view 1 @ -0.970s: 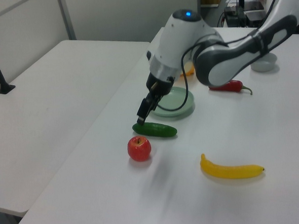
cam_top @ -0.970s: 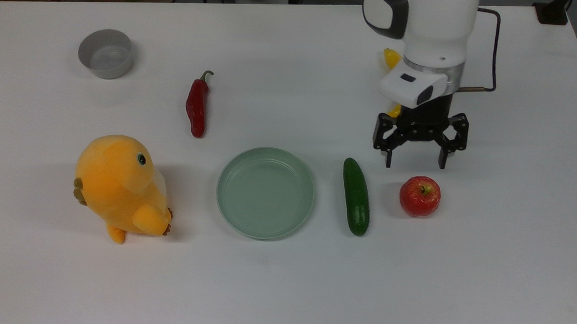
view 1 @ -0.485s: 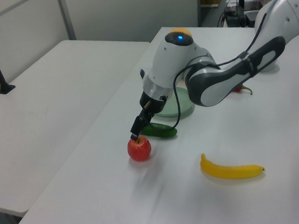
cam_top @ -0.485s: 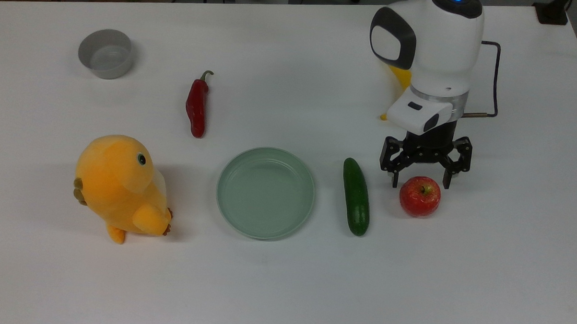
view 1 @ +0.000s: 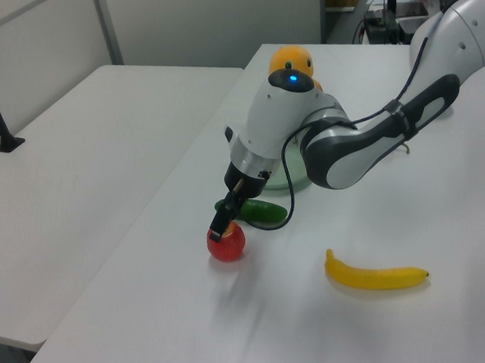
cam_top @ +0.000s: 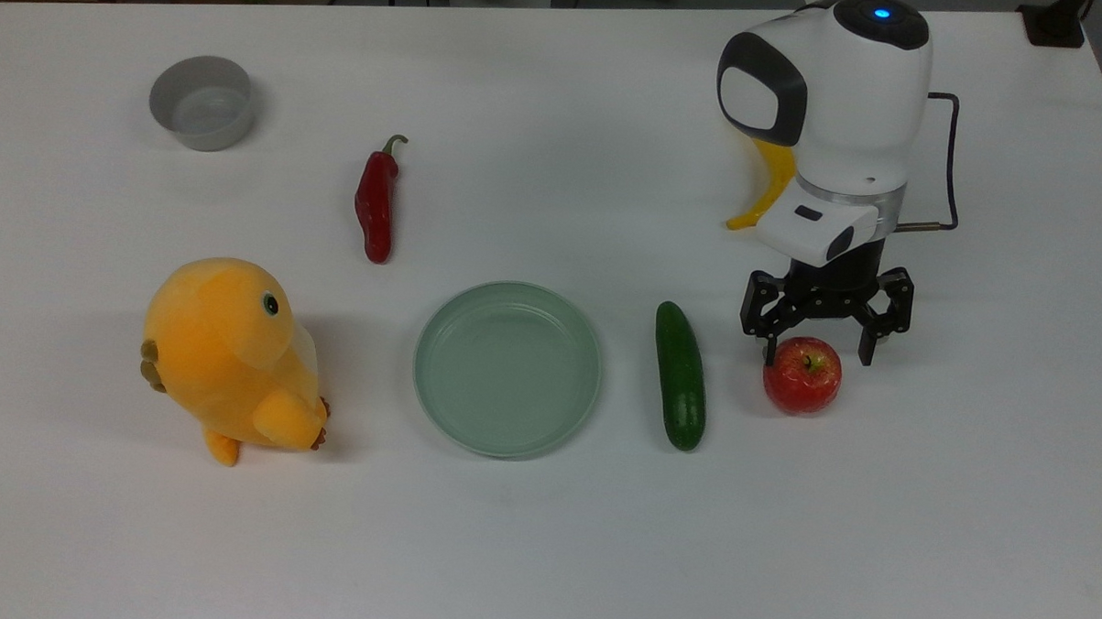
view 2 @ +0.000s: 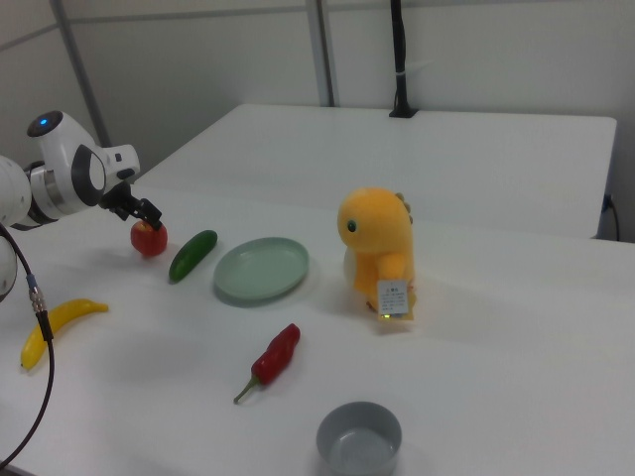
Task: Put the red apple in the bowl
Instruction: 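Lower the open gripper around the red apple and close it, then lift the apple and carry it toward the grey metal bowl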
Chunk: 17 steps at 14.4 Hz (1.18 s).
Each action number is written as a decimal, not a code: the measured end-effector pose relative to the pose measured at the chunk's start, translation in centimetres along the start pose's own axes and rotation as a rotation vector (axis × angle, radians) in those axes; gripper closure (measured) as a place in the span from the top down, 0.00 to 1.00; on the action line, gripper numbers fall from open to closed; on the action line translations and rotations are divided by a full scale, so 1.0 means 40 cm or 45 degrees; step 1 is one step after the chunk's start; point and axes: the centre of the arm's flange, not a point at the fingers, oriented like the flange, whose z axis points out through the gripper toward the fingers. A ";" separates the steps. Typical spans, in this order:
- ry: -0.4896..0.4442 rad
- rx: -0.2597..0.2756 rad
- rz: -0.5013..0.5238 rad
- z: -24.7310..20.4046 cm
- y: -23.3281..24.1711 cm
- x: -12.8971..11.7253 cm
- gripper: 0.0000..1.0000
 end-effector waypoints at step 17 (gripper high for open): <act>0.056 -0.080 -0.109 0.033 0.013 0.001 0.70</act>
